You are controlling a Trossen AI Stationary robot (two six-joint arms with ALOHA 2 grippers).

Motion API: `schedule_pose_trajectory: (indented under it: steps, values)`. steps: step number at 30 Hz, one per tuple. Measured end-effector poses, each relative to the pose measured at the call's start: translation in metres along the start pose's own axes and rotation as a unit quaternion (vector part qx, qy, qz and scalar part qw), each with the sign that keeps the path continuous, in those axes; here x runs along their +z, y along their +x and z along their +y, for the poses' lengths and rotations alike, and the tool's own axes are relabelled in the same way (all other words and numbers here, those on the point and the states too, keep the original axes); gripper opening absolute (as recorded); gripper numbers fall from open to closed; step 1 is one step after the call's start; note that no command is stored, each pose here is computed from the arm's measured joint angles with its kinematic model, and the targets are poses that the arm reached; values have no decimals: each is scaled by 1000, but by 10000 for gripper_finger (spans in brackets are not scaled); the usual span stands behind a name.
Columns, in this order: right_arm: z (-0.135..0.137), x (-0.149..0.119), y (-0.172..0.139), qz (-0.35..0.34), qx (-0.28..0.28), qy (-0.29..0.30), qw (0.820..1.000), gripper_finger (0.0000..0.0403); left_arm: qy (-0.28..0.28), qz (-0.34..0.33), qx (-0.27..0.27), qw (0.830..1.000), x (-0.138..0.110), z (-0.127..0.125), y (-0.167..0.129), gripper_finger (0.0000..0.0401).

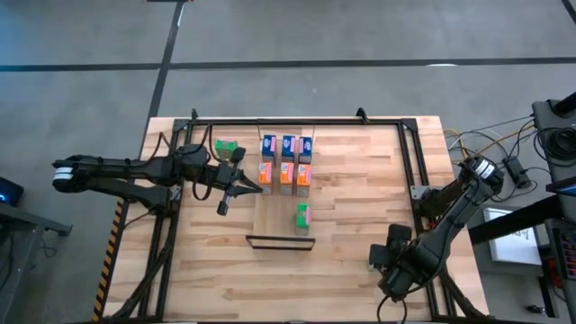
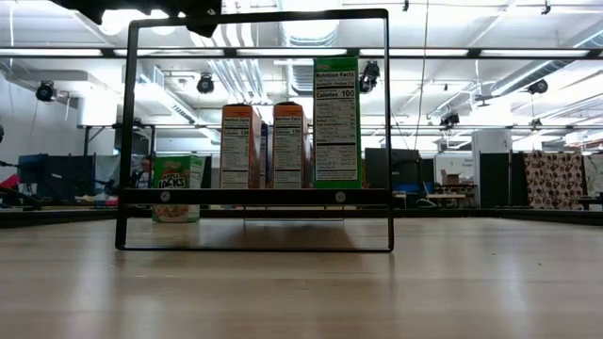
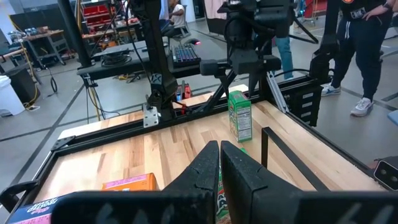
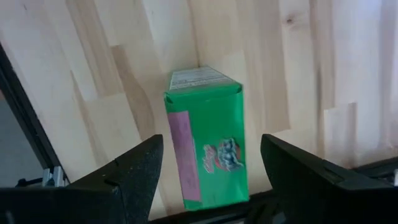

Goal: Stack cereal on shelf
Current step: Put the bottom green cereal box on the shelf aligned with the other green cereal box

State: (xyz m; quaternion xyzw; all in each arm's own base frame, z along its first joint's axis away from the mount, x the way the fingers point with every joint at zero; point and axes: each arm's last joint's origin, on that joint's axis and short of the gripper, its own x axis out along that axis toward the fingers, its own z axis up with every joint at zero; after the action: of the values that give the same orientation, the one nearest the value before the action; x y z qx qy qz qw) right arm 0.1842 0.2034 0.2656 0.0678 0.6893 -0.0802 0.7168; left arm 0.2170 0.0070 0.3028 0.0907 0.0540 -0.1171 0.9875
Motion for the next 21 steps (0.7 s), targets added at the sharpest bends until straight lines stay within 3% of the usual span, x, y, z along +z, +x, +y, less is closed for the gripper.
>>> schedule_pose_trajectory:
  steps: [10, 21]
  values:
    - [-1, -2, 12, 9, 0, -2, 1000, 257, 0, 0, 0, 1000, 0, 0, 0, 0]
    - [1, -1, 23, 2, 12, -1, 1000, 206, -1, 1, 0, 1000, 0, 0, 0, 0]
